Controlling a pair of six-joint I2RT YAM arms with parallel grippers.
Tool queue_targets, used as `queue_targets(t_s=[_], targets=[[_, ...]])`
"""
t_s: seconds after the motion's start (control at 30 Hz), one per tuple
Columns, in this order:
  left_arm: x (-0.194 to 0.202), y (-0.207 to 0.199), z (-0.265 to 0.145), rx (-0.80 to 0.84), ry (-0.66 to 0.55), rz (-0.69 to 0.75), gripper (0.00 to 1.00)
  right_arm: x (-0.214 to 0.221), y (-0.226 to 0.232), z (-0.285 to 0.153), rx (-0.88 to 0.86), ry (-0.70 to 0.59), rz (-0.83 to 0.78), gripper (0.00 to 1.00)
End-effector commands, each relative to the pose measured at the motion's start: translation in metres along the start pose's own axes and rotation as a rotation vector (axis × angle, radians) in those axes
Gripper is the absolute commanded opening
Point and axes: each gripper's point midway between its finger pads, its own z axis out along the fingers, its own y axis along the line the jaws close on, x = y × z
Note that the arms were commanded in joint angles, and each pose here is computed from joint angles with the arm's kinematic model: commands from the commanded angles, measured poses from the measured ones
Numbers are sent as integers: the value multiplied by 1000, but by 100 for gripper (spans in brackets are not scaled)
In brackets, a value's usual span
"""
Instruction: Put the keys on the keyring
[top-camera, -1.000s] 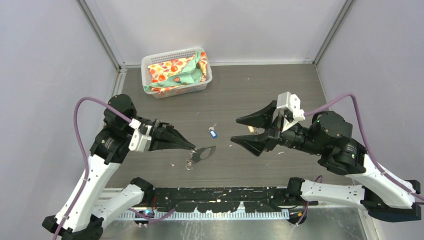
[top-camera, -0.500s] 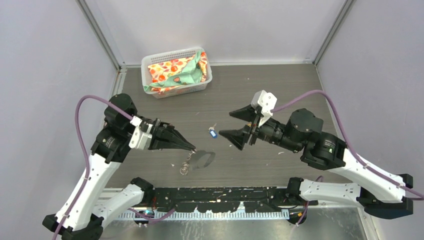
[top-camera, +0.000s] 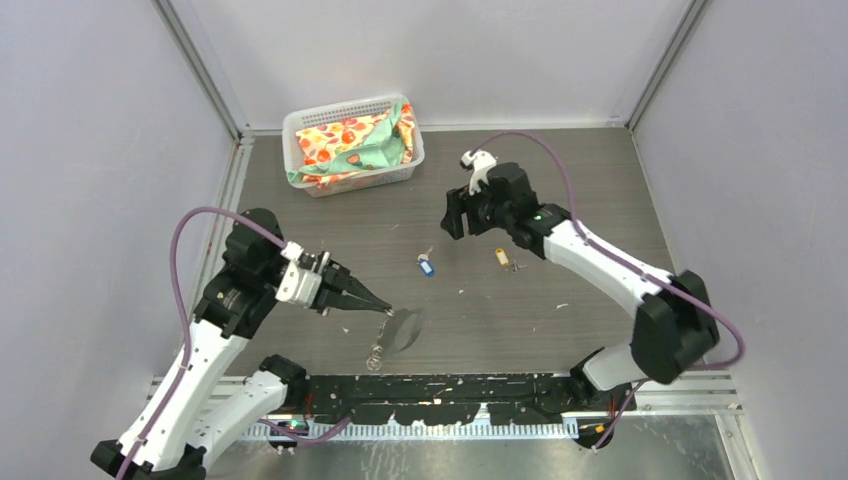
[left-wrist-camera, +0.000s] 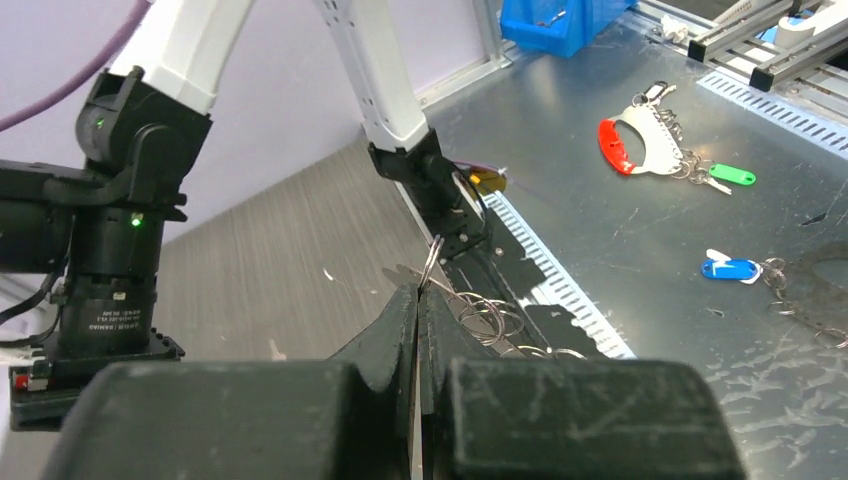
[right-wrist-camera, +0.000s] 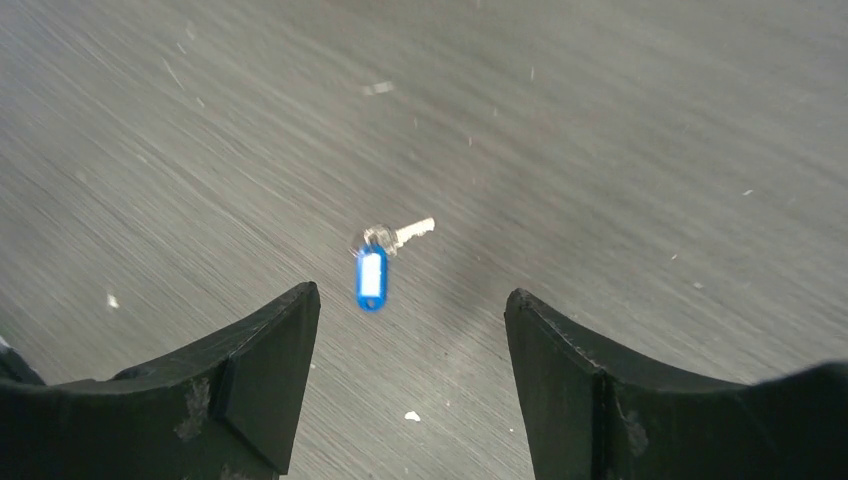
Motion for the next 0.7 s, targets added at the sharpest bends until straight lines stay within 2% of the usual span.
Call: queue_targets(t_s=[0.0, 0.13, 0.23, 0.4, 0.47, 0.57, 0.67], targets=[[23, 6, -3, -48, 34, -64, 0, 8, -4, 26, -48, -1, -96, 74], [41, -2, -7, -57, 71, -74, 0, 40, -2, 46, -120, 42, -189, 82], [43, -9, -8, -51, 77, -89, 0, 57, 17, 58, -184, 50, -304, 83], [46, -15, -9, -59, 87, -93, 0, 80, 36, 91, -245, 122, -431, 72], [45, -17, -9, -64, 91, -101, 0, 86, 46, 101, -266, 127, -467, 70], [43, -19, -10, -68, 97, -103, 0, 98, 54, 113, -281, 152, -501, 67], [41, -21, -10, -70, 98, -105, 0, 104, 53, 119, -275, 170, -511, 60]])
